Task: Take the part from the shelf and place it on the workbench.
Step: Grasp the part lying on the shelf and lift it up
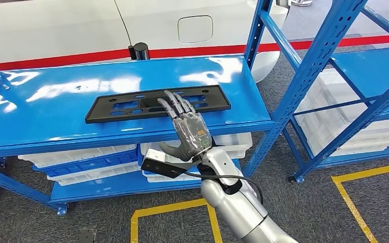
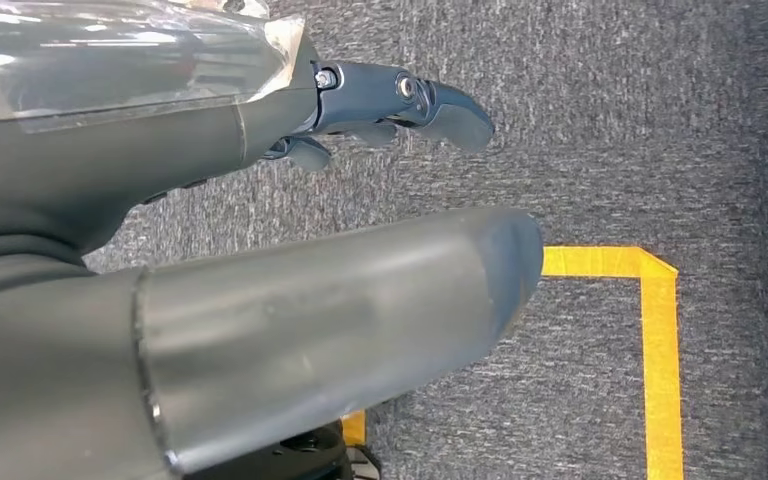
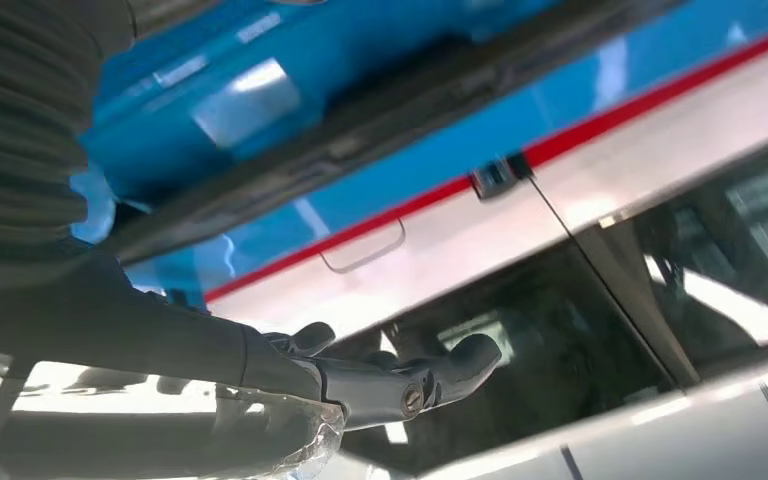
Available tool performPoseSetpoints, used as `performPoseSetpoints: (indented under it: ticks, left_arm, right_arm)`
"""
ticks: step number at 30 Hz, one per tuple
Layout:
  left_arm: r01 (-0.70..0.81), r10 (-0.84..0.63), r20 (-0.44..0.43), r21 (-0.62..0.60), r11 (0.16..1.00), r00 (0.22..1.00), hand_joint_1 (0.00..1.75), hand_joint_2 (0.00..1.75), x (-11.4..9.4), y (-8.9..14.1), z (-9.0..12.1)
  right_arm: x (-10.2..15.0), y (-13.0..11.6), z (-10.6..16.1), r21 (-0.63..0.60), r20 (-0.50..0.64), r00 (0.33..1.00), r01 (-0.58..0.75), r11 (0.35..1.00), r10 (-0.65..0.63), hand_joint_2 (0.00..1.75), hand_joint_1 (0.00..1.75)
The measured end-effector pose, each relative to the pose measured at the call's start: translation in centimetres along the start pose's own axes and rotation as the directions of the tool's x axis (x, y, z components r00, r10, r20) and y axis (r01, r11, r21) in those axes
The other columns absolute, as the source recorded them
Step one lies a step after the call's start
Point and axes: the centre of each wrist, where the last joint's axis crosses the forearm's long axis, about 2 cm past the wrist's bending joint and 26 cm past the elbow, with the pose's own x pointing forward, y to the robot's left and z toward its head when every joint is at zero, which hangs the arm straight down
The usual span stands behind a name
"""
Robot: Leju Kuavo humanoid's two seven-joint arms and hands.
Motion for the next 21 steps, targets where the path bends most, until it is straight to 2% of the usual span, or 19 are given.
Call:
performPoseSetpoints:
  ticks: [10,17,21]
  left_arm:
    - [0.037,-0.037,0.019,-0.009,0.999,0.999,0.0,0.0,0.7,0.0,-0.3]
    - [0.037,-0.036,0.023,-0.011,0.999,0.999,0.0,0.0,0.9,-0.1,-0.3]
    - [0.028,-0.027,0.029,-0.017,0.999,0.999,0.0,0.0,0.9,-0.1,-0.3]
  right_arm:
    - [0.8,4.1,0.8,0.131,-0.084,0.995,-0.036,0.991,0.047,1.75,0.0]
    - [1.0,5.0,0.3,0.176,-0.092,0.993,-0.057,0.983,0.074,1.75,0.0]
    - [1.2,4.4,-0.7,0.135,-0.077,0.984,-0.152,0.979,0.163,1.75,0.0]
